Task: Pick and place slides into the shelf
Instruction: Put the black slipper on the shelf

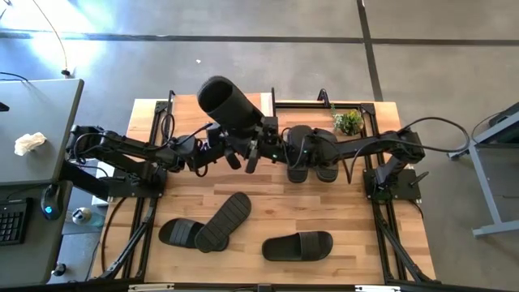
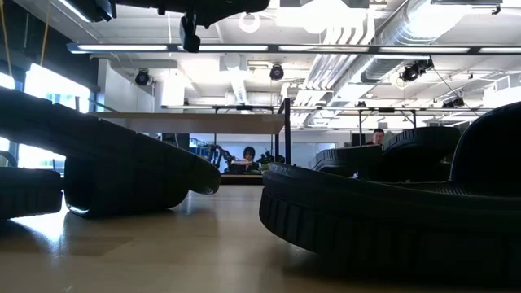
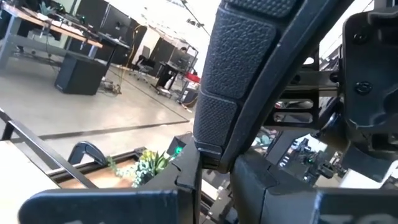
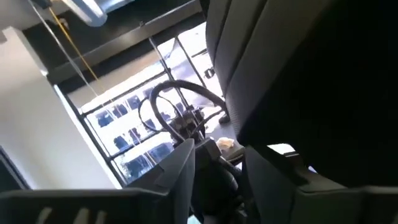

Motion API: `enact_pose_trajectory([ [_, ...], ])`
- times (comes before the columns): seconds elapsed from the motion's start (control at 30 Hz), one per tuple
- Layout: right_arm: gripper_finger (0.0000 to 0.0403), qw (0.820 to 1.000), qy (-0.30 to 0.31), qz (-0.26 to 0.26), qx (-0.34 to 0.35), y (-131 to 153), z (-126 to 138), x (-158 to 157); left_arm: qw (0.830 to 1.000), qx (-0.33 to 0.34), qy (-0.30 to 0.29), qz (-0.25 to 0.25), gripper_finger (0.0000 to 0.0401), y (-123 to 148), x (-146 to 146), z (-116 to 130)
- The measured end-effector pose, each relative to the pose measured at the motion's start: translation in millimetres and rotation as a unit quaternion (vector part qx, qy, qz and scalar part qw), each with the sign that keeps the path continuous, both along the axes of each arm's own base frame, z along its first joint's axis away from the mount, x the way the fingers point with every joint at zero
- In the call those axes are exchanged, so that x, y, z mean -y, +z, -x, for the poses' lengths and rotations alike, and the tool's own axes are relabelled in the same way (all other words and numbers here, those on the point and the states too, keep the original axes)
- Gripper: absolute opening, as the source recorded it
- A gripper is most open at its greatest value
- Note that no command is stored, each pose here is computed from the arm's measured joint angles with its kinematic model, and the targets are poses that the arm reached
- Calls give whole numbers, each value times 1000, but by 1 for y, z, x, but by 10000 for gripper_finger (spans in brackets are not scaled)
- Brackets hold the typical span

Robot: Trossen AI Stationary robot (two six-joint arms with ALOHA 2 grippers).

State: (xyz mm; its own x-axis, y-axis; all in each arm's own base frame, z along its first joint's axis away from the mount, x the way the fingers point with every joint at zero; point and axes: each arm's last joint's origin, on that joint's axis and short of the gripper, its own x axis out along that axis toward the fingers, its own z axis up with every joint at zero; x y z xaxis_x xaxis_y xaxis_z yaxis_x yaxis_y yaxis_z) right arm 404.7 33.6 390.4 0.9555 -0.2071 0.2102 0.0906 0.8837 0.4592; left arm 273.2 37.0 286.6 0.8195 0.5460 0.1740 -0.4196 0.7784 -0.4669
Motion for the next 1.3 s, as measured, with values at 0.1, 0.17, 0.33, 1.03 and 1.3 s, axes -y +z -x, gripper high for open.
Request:
enact_pose_trajectory([
  [0.1,135,999,8,8,-31,3,7,0,1000,4,-4,8,41,3,0,2],
  [0.17,135,999,16,12,-50,7,14,-1,1000,-2,-7,22,40,4,0,7],
  [0.33,135,995,27,50,-78,23,37,-8,999,-19,-10,46,42,10,2,19],
  [1.03,135,955,59,54,-285,32,118,-8,897,-141,-140,396,44,3,-1,115],
  [1.3,135,938,116,20,-325,23,120,-11,857,-132,-174,467,44,0,-25,126],
])
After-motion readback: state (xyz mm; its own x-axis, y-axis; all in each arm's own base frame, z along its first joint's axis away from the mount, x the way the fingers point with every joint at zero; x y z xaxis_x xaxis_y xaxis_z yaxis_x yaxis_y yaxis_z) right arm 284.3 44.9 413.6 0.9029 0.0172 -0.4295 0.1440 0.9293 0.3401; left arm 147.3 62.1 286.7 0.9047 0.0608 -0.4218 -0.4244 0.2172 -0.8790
